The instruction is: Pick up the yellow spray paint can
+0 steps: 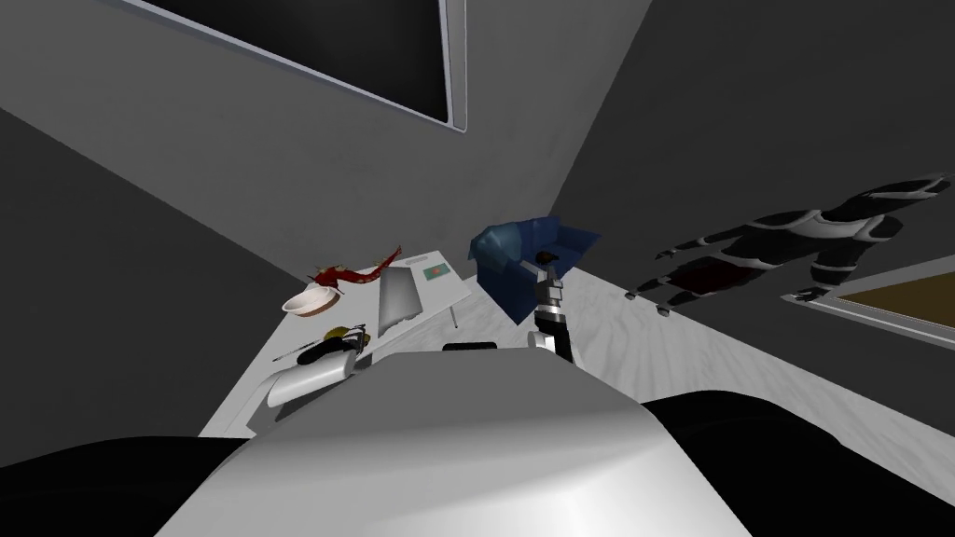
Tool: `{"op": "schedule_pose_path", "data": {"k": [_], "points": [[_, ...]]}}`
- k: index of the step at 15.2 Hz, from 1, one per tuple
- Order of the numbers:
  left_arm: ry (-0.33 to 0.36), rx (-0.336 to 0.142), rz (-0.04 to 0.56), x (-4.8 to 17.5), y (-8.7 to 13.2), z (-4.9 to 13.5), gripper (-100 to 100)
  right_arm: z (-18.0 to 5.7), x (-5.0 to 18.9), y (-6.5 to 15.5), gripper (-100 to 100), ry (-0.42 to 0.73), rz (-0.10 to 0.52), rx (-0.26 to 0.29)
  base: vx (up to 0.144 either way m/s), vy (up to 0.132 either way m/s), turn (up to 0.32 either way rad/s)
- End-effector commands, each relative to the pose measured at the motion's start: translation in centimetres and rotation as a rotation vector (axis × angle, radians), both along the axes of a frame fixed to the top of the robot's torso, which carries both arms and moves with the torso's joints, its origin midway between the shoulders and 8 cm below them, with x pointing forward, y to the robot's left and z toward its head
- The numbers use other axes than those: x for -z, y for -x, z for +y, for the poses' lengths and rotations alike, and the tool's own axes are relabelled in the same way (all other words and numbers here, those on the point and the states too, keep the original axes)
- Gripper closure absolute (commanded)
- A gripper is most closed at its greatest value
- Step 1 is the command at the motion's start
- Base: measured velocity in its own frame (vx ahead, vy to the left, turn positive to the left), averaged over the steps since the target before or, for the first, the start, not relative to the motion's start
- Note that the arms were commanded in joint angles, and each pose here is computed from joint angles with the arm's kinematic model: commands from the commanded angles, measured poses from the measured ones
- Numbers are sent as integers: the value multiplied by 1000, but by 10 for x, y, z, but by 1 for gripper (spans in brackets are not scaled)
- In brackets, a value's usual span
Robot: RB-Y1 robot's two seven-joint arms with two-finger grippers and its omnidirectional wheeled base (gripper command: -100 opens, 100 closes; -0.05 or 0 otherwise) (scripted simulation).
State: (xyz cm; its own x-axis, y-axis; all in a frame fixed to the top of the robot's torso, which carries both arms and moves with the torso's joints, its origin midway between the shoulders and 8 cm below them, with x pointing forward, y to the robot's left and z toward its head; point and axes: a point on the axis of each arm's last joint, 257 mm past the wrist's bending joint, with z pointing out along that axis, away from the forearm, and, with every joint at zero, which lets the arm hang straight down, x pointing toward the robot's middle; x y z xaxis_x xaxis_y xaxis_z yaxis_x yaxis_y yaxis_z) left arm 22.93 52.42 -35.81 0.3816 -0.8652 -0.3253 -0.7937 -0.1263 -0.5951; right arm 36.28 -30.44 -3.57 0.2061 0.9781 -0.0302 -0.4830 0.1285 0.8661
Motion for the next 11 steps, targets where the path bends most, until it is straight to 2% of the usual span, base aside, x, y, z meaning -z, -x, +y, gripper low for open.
{"op": "schedule_pose_path", "data": {"k": [1,11], "points": [[18,-34,41,6,14,6,-100,0,0,0,0,0,0,0,29,2,-110],[83,-140,174,23,62,16,-100,0,0,0,0,0,0,0,24,1,-92]]}}
